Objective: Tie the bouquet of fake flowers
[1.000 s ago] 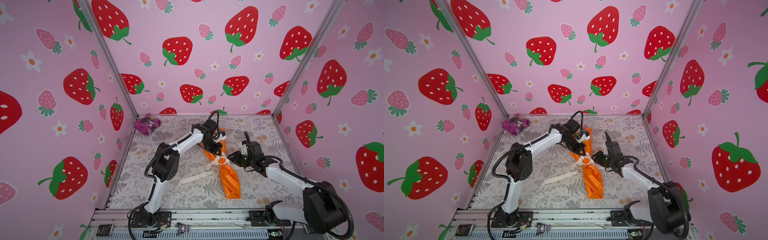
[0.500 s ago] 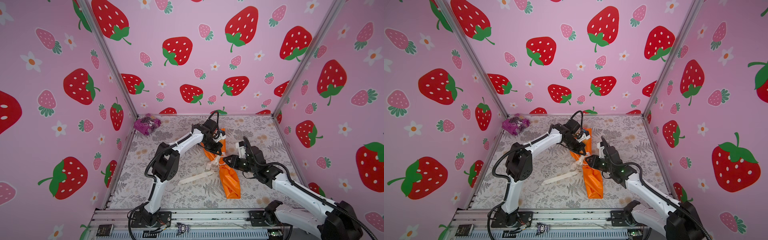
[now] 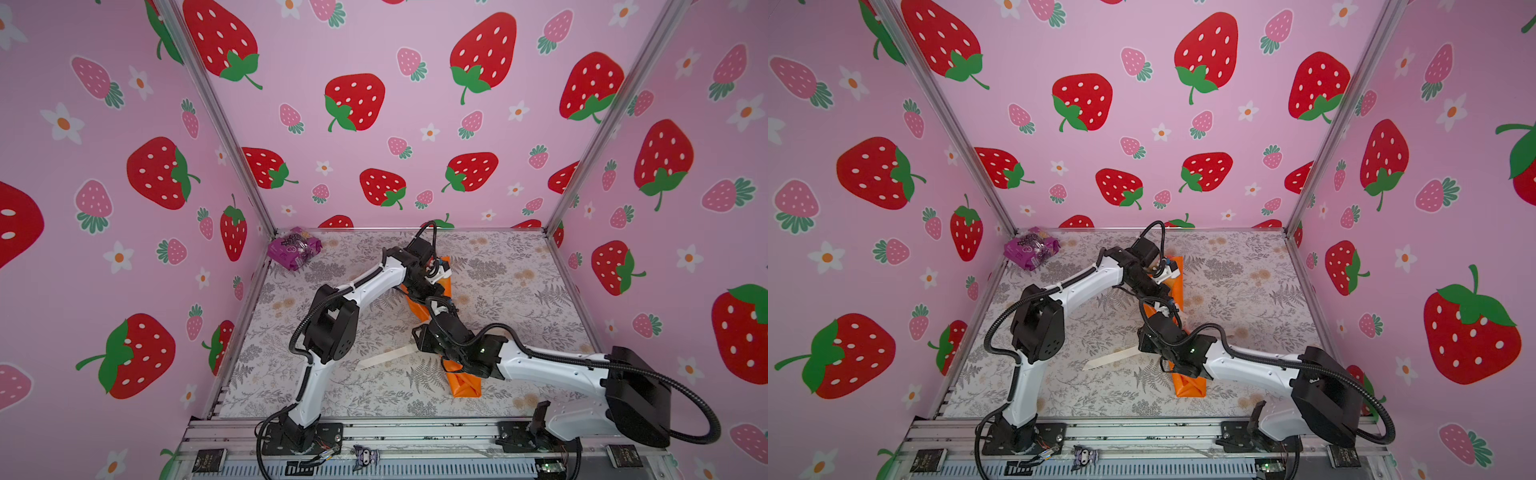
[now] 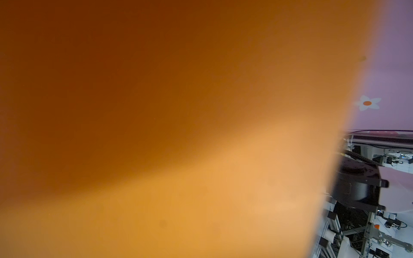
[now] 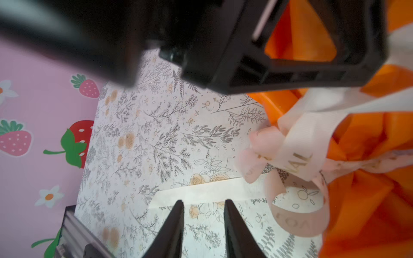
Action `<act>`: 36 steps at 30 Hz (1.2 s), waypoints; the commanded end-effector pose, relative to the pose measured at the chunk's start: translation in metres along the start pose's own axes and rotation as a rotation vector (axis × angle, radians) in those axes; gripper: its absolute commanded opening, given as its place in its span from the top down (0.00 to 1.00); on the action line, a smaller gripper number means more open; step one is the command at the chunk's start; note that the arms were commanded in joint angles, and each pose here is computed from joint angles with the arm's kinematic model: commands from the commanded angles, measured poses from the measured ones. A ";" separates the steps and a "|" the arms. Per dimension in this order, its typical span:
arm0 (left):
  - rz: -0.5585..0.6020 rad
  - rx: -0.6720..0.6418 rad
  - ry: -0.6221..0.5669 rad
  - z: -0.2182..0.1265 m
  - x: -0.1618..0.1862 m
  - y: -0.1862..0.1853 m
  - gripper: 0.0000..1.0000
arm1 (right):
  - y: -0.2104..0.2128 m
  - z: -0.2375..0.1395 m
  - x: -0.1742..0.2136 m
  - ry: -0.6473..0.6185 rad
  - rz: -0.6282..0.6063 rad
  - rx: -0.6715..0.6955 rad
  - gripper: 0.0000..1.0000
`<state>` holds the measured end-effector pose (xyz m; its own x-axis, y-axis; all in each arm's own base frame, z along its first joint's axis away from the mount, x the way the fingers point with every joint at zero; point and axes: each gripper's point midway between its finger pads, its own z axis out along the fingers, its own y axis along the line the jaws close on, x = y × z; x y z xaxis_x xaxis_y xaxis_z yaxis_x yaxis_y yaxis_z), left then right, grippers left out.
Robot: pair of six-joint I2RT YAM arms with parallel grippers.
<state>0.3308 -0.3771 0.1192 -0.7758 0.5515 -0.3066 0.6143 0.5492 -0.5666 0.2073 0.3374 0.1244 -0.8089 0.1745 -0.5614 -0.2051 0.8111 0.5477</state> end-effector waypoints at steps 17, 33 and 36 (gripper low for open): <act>0.014 0.051 0.015 -0.008 0.004 -0.019 1.00 | -0.034 0.037 0.033 0.069 0.049 0.245 0.61; 0.012 0.055 0.034 -0.004 0.008 -0.021 1.00 | -0.014 0.065 0.017 0.007 -0.016 0.185 0.80; 0.017 0.050 0.026 -0.006 0.005 -0.021 1.00 | -0.010 0.051 0.013 0.006 -0.030 0.158 0.92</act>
<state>0.3430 -0.3545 0.1092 -0.7926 0.5427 -0.2780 0.6004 0.6155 -0.5105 0.2288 0.3429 0.0520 -0.8202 0.1749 -0.5447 -0.0431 0.9306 0.3636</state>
